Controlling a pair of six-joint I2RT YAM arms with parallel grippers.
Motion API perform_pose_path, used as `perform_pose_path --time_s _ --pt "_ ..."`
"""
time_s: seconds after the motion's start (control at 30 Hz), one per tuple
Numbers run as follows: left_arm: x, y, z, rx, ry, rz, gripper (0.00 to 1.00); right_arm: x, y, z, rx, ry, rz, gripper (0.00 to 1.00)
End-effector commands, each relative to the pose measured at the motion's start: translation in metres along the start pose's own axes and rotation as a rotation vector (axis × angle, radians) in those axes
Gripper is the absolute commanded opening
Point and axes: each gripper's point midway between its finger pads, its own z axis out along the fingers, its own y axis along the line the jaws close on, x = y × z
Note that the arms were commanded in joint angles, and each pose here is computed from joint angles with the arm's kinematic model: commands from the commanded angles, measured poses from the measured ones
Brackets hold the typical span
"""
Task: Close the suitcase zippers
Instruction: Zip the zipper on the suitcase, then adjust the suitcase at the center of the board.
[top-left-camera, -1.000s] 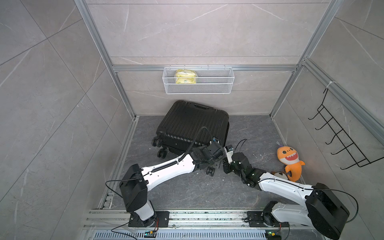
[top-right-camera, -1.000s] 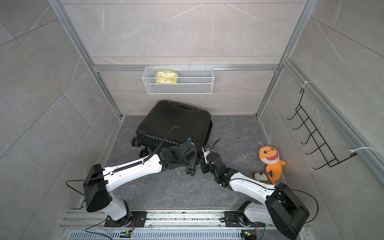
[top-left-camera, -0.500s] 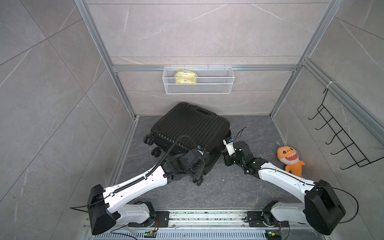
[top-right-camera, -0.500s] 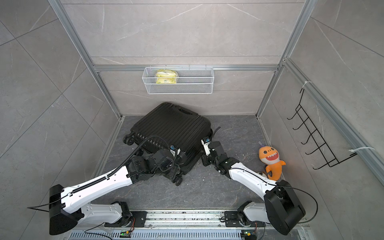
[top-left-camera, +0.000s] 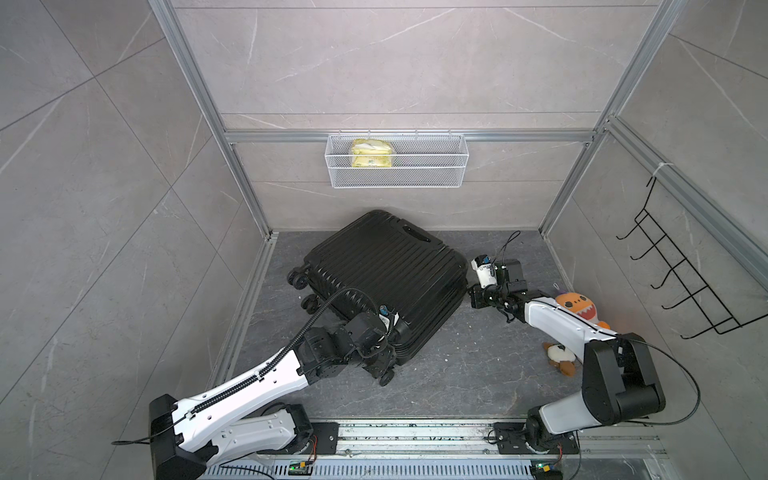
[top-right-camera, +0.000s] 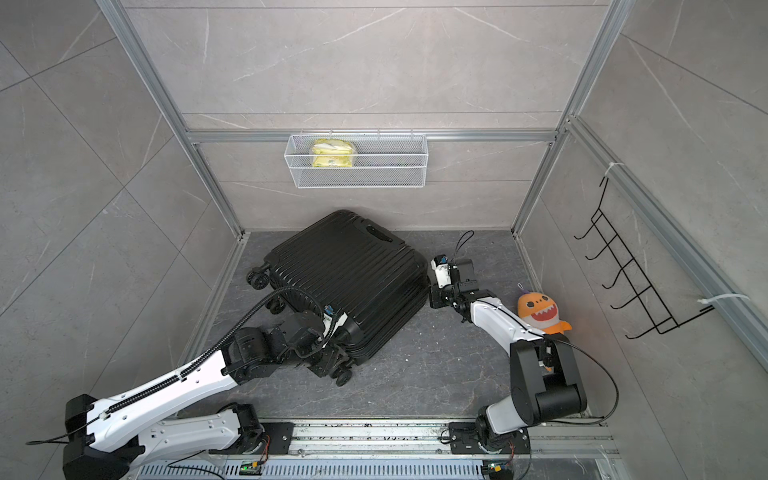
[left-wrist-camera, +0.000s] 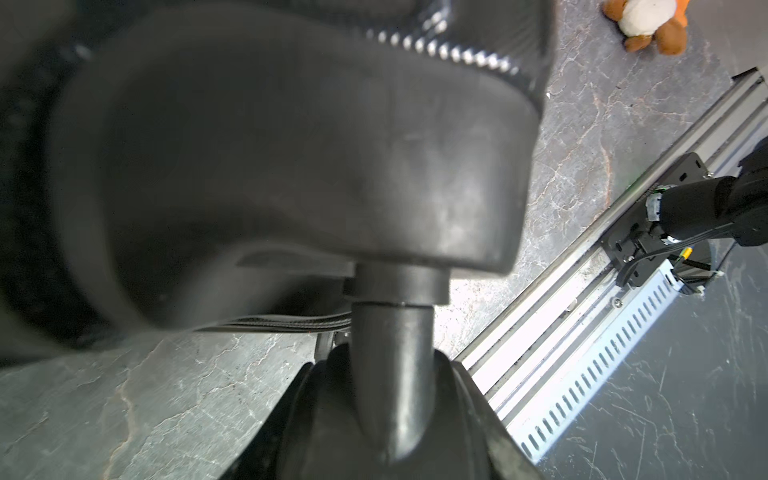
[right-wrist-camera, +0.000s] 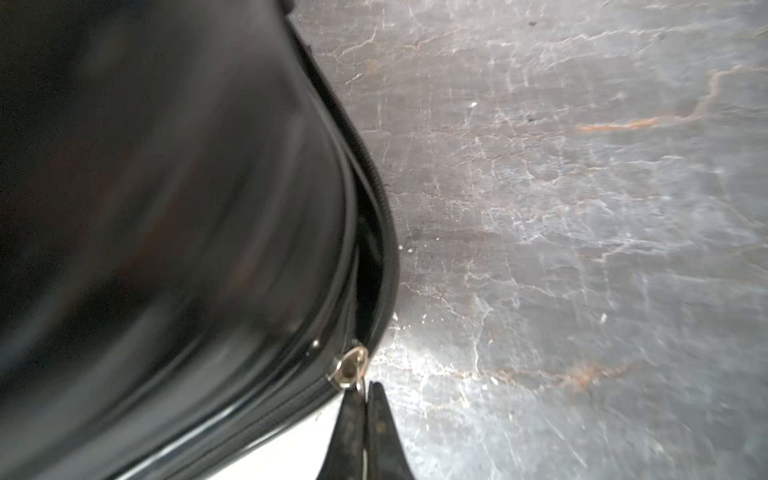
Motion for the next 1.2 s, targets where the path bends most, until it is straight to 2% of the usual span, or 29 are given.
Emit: perform_pose_path --time_s 0.0,0.3,0.5,0.53,0.7,0.8,0.93,1.17 --pt "0.006 0.01 -0.023 -0.005 -0.02 -0.094 0.0 -0.02 -0.059 0.003 0.163 -0.046 0.021 0.0" --pt "0.016 0.009 -0.016 -0.007 0.044 -0.086 0.0 -0.029 -0.072 0.022 0.172 -0.029 -0.033 0.0" --pt "0.006 0.041 -0.017 -0.191 -0.015 -0.152 0.02 -0.016 -0.075 0.002 0.23 -0.02 0.009 0.0" --pt "0.004 0.047 -0.017 -0.221 -0.028 -0.167 0.06 -0.011 -0.072 -0.002 0.226 -0.014 0.015 0.0" --pt "-0.004 0.081 -0.014 -0.33 -0.076 -0.264 0.09 0.0 -0.048 -0.016 0.16 -0.035 0.031 0.0" --pt "-0.003 0.095 -0.011 -0.356 -0.088 -0.312 0.26 0.005 -0.036 -0.024 0.141 -0.029 0.033 0.0" --pt "-0.002 0.116 -0.011 -0.407 -0.108 -0.373 0.43 0.013 -0.013 -0.034 0.106 -0.013 0.011 0.0" --pt "0.003 0.152 -0.011 -0.491 -0.144 -0.49 0.48 0.025 0.024 -0.044 0.06 0.005 -0.03 0.0"
